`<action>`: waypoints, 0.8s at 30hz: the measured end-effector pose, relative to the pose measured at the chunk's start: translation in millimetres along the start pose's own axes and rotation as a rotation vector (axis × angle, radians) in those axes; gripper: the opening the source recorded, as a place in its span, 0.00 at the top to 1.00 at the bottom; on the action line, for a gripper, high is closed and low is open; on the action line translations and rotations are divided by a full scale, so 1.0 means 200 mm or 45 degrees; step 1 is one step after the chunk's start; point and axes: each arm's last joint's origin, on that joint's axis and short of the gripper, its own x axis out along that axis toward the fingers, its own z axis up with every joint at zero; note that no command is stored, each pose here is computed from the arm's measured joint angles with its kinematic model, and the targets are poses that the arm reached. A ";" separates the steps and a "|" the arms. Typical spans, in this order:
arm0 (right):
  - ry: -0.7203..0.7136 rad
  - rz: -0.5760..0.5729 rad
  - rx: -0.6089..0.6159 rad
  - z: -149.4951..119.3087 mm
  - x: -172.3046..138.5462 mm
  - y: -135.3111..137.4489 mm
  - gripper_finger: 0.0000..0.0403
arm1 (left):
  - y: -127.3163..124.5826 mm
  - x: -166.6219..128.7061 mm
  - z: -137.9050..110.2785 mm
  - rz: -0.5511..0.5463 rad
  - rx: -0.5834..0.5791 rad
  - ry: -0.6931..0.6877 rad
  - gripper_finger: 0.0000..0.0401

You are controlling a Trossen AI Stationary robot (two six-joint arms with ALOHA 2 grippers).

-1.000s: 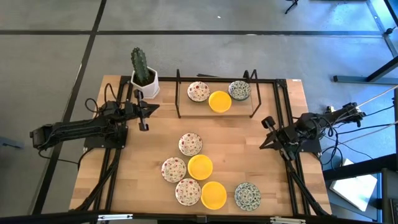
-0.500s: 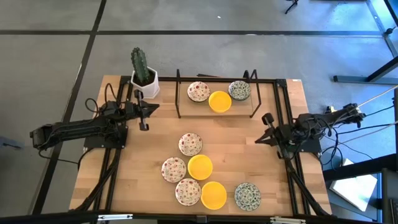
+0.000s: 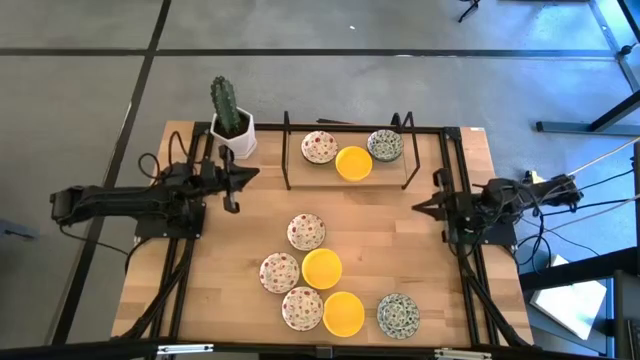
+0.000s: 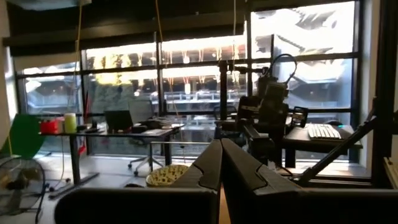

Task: Pick & Place Mini bowls
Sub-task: Stack the white bowl on top of the white bowl on the shelf

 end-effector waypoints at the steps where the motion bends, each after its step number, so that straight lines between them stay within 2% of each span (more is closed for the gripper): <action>1: 0.003 0.020 0.006 -0.01 -0.01 0.00 0.99 | -0.01 0.01 0.01 0.012 -0.007 0.007 0.99; 8: -0.028 0.036 0.091 -0.03 -0.06 0.00 0.99 | -0.12 0.11 0.05 0.004 -0.041 0.251 0.99; 12: -0.016 0.038 0.091 -0.05 -0.05 0.00 0.99 | -0.25 0.20 0.08 -0.119 -0.042 0.431 0.99; 16: -0.060 0.006 0.086 -0.03 -0.05 0.00 0.99 | -0.40 0.29 0.15 -0.184 0.041 0.500 0.99; 20: -0.109 -0.063 0.059 -0.01 -0.05 -0.01 0.99 | -0.53 0.35 0.19 -0.111 0.114 0.660 0.98; 24: -0.136 -0.070 0.050 0.00 -0.05 -0.02 0.99 | -0.63 0.42 0.19 -0.094 0.099 0.964 0.97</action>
